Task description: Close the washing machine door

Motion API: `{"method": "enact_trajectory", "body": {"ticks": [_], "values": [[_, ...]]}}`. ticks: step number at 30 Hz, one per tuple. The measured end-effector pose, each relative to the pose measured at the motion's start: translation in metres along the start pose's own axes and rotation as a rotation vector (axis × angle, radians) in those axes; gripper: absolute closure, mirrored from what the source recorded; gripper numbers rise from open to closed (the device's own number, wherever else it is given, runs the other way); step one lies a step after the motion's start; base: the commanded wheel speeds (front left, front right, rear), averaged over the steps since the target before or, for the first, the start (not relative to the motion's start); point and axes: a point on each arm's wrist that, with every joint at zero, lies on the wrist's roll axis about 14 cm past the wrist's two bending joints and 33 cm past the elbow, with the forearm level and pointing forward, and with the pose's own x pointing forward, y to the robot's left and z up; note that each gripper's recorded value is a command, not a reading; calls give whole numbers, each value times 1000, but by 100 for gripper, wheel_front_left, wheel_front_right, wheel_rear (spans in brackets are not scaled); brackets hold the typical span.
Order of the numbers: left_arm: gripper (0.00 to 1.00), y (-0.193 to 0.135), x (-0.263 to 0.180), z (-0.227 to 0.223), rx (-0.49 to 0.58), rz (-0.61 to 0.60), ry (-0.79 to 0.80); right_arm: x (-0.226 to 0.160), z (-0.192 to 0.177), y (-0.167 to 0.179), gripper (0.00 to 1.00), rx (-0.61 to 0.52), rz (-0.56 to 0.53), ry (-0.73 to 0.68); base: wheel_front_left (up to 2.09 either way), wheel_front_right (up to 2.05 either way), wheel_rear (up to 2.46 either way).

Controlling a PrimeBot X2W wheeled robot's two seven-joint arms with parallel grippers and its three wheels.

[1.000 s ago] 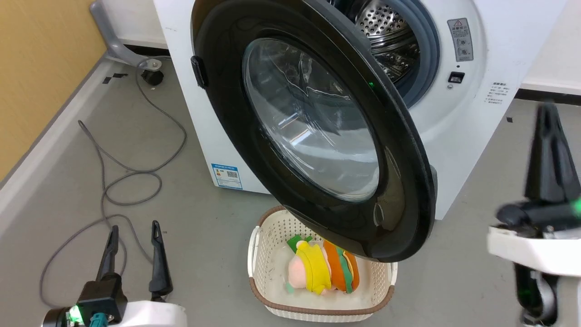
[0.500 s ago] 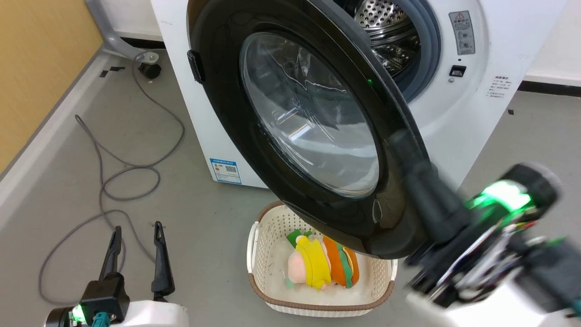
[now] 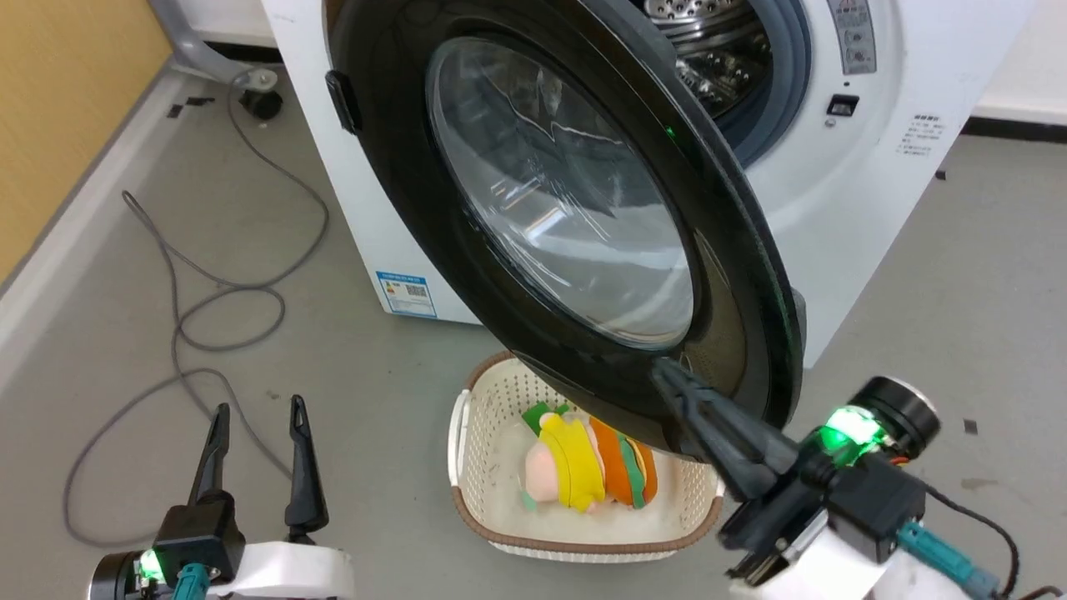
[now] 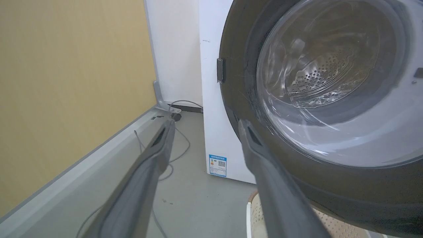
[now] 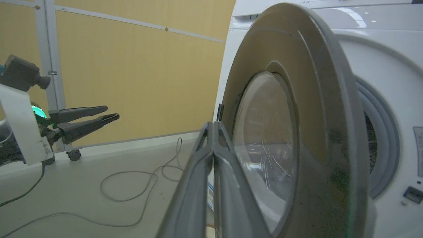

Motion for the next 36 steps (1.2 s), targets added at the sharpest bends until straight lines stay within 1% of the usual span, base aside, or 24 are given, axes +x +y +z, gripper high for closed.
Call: {"method": "enact_trajectory", "body": {"ticks": [7, 13, 18, 23, 28, 36], "values": [[0, -8, 7, -6, 3, -14, 14, -17, -44, -38, 100, -2, -113, 135, 0, 0, 0], [0, -17, 15, -11, 1, -34, 26, -32, -71, -68, 100, -19, -204, 216, 0, 0, 0], [0, -27, 21, -17, 0, -58, 39, -41, -87, -102, 100, -40, -300, 264, 0, 0, 0], [0, -37, 31, -23, -1, -78, 47, -37, -96, -136, 100, -69, -374, 275, 0, 0, 0], [0, -44, 43, -29, -1, -86, 55, -25, -113, -164, 100, -92, -410, 299, 0, 0, 0], [0, -44, 51, -47, -3, -70, 98, -7, -138, -209, 100, -144, -459, 341, 0, 0, 0]]}}
